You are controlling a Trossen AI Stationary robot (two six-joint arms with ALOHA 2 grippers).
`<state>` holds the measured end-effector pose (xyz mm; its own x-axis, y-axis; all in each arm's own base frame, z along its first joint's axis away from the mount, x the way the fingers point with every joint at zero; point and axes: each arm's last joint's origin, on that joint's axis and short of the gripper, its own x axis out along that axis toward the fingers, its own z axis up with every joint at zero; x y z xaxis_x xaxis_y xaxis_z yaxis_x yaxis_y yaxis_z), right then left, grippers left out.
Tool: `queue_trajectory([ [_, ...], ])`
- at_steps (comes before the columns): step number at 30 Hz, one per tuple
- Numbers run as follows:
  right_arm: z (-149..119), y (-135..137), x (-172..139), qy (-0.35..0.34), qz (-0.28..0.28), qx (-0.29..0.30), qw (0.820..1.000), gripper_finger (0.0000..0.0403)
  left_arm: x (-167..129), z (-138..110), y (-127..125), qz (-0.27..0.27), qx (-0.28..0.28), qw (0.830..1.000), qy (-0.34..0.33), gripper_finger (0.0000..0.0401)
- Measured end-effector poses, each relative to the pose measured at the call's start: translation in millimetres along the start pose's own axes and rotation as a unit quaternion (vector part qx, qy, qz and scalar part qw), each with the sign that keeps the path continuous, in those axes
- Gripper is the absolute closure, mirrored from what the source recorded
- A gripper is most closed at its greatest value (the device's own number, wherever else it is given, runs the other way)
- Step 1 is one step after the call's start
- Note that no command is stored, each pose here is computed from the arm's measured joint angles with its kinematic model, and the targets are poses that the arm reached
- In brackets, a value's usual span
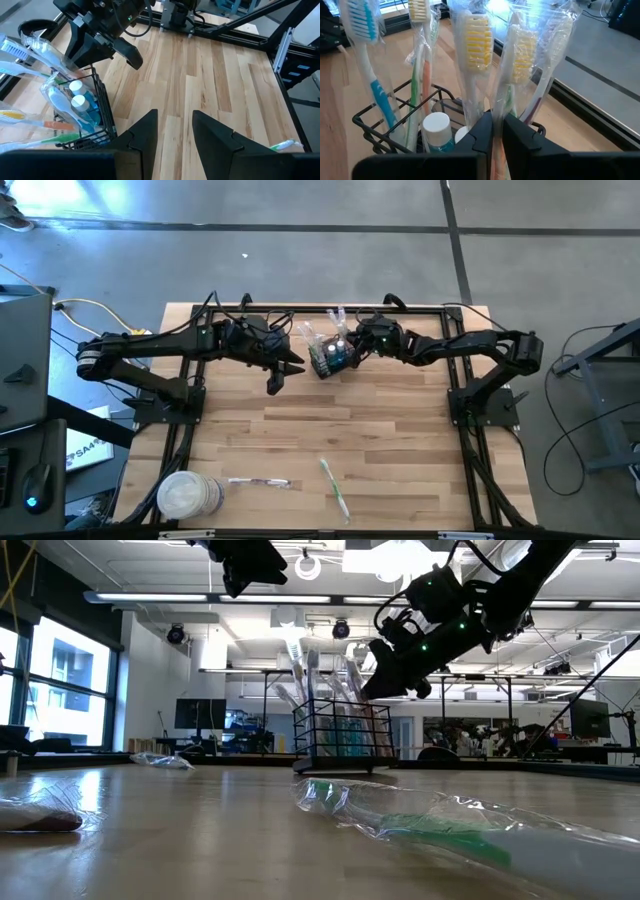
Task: Pick & Place toothbrushing station
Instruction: Put the orange toothbrush into the mesh organizer
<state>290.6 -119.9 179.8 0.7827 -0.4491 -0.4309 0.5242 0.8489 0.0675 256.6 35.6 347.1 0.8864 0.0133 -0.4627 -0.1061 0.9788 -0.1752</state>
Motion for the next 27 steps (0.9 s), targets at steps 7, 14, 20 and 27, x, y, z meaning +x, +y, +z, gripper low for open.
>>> queue_trajectory([
  [7,-2.8,0.5,-2.9,0.024,0.000,0.001,1.000,0.0375,0.0,0.0,0.0,0.000,0.000,1.000,0.000,0.0279],
  [14,-1.6,3.4,-6.6,0.024,0.002,-0.008,1.000,0.0375,0.0,0.1,0.0,0.000,0.000,1.000,-0.001,0.0279],
  [20,-0.7,3.2,-10.7,0.033,0.006,-0.009,0.999,0.0375,0.0,0.1,0.0,0.000,0.000,1.000,-0.001,0.0279],
  [27,0.5,3.4,-12.8,0.034,0.011,-0.008,0.999,0.0375,0.0,0.0,-0.2,-0.001,0.000,1.000,0.000,0.0279],
])
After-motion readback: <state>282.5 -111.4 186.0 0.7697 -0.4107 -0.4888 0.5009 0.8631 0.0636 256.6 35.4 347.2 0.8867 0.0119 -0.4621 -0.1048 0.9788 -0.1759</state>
